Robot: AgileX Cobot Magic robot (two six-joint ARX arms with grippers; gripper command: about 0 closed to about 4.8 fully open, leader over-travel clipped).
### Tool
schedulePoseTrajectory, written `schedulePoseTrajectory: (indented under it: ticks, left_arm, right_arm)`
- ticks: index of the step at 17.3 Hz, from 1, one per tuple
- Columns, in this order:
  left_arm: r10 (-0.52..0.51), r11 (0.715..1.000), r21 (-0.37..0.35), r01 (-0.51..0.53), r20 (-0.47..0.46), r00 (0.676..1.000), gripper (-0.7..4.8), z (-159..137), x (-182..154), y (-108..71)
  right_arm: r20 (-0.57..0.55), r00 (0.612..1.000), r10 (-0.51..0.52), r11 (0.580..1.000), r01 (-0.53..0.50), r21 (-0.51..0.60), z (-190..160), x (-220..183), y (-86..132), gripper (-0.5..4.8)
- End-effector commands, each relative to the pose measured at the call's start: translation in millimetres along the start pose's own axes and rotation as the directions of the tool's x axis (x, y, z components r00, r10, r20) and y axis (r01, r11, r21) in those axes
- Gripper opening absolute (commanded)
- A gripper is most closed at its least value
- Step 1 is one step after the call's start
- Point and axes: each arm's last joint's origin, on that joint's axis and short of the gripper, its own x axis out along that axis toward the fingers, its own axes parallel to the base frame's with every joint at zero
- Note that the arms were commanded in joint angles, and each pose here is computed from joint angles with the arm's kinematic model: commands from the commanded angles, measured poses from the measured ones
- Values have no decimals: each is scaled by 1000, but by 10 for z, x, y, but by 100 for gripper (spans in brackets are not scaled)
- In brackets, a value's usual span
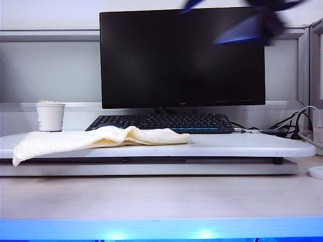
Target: Wipe the tabletop with a clean cloth to remove dust and stains.
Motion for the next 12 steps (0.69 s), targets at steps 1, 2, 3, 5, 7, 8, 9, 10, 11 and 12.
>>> schedulePoseTrajectory:
  ticks: [1,2,3,5,7,8,9,10,11,12]
  left_arm:
    - [-12,1000,-10,12,-19,1000,-5,-20,0,-4]
    - [-12,1000,-10,12,-19,1000,-5,-21,1,-4]
    - [-12,1000,-10,12,-19,1000,-5,-20,0,-4]
    - [-12,1000,-10,12,-19,1000,-5,-21,1,-4]
    - [-12,1000,-10,12,-19,1000,-5,-21,1,-4]
    - [-12,1000,-10,12,-19,1000,-5,-21,1,-4]
    - [-12,1000,-10,12,-19,1000,-5,-21,1,-4]
    - [-11,1000,-10,11,-19,1000,-5,-21,1,-3]
    - [-4,1000,-10,4,-20,1000,-5,-21,1,-1]
    - [-5,1000,-10,5,-20,1000,-5,-21,1,-1]
  right_arm:
    - [-28,999,28,1000,-28,-5,67,265,71,479]
    - [-59,997,41,999,-41,-3,71,433,89,479]
    - [-74,996,49,999,-49,-2,63,510,102,479]
    - [-153,986,59,998,-58,6,5,894,132,479]
    - [-202,978,52,999,-50,13,-16,1088,132,479]
    - [-257,964,61,998,-58,21,-39,1378,153,479]
    - [-277,959,57,998,-53,23,-47,1492,157,479]
    - [-298,953,51,999,-45,26,-57,1638,150,479]
    - [-328,944,48,999,-41,27,-104,1854,155,479]
    - [-334,942,46,999,-39,28,-119,1920,146,479]
